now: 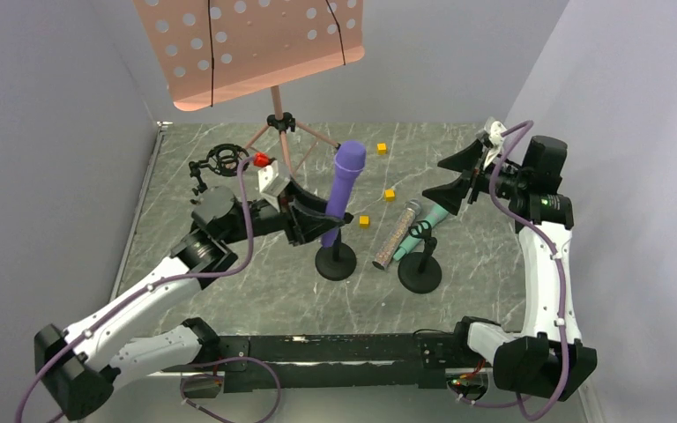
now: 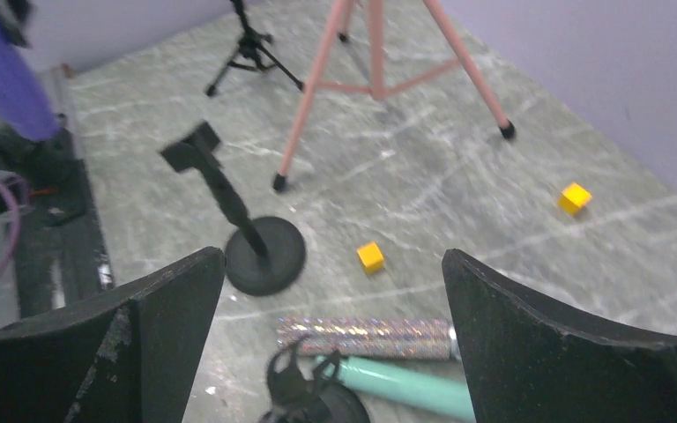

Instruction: Attach the microphones to the stand

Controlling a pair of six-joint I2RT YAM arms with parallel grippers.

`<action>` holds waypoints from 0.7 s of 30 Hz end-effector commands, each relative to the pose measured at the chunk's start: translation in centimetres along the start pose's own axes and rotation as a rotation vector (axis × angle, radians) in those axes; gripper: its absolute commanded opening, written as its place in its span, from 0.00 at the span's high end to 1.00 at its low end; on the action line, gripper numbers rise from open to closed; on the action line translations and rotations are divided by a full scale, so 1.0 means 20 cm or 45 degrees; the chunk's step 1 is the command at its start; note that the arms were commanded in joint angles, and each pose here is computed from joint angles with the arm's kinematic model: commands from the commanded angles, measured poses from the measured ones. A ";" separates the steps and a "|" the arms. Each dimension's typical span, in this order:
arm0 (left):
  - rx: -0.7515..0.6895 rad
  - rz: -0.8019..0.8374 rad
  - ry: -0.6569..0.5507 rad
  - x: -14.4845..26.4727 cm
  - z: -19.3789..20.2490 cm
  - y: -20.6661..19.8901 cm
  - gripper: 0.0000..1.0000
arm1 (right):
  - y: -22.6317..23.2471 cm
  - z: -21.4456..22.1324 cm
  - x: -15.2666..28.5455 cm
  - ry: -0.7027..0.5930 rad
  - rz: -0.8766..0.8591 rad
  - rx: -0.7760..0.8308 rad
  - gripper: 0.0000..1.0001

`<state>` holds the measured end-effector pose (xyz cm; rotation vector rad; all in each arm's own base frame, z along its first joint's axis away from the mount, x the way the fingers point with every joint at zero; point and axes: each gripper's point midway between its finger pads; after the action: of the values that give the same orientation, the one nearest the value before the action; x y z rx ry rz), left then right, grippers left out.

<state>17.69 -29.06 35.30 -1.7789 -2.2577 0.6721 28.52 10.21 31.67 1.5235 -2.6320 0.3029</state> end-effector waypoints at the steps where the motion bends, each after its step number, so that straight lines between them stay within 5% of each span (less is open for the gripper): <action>1: -0.170 0.183 -0.202 -0.16 -0.27 -0.18 1.00 | 0.21 -0.27 0.02 -0.169 -0.229 -0.018 0.00; 11: -0.059 0.236 -0.256 -0.46 -0.28 -0.18 1.00 | 0.46 -0.62 0.02 -0.256 -0.505 -0.108 0.00; 21: 0.032 0.277 -0.217 -0.61 -0.20 -0.22 1.00 | 0.50 -0.70 -0.01 -0.354 -0.562 -0.164 0.00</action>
<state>19.33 -40.60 37.83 -1.9380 -2.1417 0.8116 21.60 17.58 42.04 2.0591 -2.3604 -0.0902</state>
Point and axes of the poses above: each gripper's point midway between its finger pads, its own x axis back along the fingers, its own y axis along the line the jaws close on, z = x × y, and after that the axes turned 12 degrees about x, right-handed
